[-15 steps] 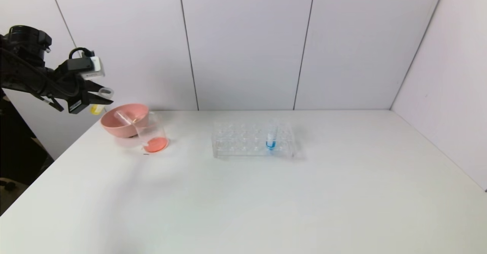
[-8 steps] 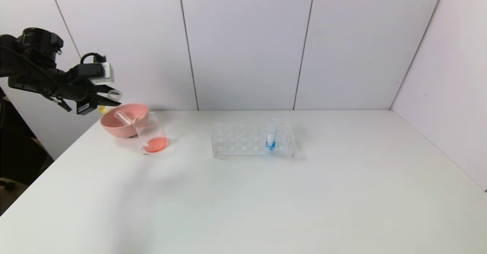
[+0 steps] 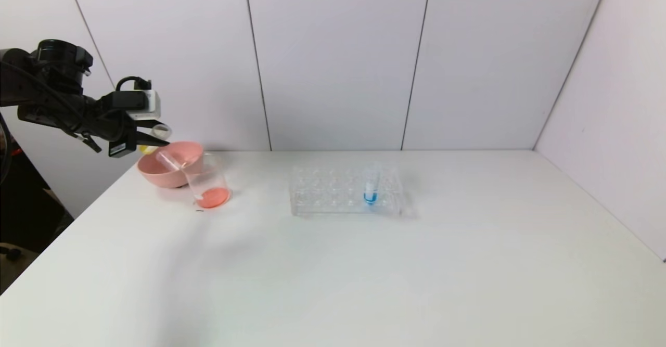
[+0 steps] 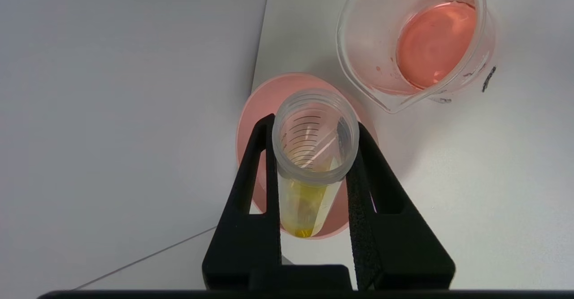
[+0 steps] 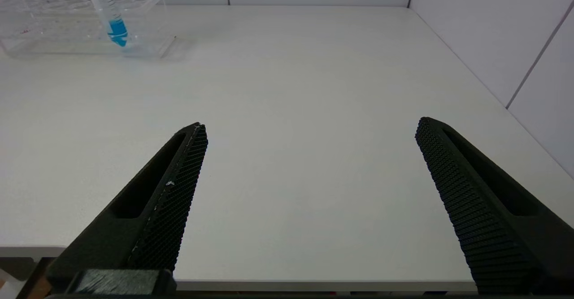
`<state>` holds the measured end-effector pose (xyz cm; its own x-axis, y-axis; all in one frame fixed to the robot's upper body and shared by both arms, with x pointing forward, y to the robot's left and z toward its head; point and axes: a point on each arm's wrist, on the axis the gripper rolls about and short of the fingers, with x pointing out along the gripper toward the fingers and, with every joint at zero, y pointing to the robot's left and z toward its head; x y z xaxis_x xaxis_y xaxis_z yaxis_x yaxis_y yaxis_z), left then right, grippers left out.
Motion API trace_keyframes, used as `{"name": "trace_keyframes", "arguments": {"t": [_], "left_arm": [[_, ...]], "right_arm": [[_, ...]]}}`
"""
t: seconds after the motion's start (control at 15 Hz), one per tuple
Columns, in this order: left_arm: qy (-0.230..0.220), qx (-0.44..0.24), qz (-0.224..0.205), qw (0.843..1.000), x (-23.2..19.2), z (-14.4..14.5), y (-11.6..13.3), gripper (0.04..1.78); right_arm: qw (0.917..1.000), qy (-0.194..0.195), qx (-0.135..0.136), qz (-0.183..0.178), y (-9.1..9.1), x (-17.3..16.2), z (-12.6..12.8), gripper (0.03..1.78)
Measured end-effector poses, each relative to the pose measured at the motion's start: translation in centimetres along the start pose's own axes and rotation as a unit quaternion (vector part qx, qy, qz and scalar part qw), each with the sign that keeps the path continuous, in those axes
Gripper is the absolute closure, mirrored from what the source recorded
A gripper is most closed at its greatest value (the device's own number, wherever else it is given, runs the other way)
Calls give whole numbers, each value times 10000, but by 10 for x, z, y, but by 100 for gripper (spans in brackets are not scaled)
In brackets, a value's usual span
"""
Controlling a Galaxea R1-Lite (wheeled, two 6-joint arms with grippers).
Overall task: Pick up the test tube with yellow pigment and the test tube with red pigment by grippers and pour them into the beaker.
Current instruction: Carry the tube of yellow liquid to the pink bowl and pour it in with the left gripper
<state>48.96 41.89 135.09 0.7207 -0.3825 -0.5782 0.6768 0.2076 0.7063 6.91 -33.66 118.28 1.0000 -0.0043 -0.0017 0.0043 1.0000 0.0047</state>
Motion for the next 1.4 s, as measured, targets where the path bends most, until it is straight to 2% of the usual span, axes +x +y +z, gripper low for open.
{"name": "trace_keyframes", "arguments": {"t": [0.73,1.4], "left_arm": [[-112,475,-99,9988,9,13,-2,138],[214,669,-110,9975,11,12,-2,138]], "right_arm": [[10000,0,-2,0,0,0,0,11],[10000,3,-2,-2,0,0,0,11]]}}
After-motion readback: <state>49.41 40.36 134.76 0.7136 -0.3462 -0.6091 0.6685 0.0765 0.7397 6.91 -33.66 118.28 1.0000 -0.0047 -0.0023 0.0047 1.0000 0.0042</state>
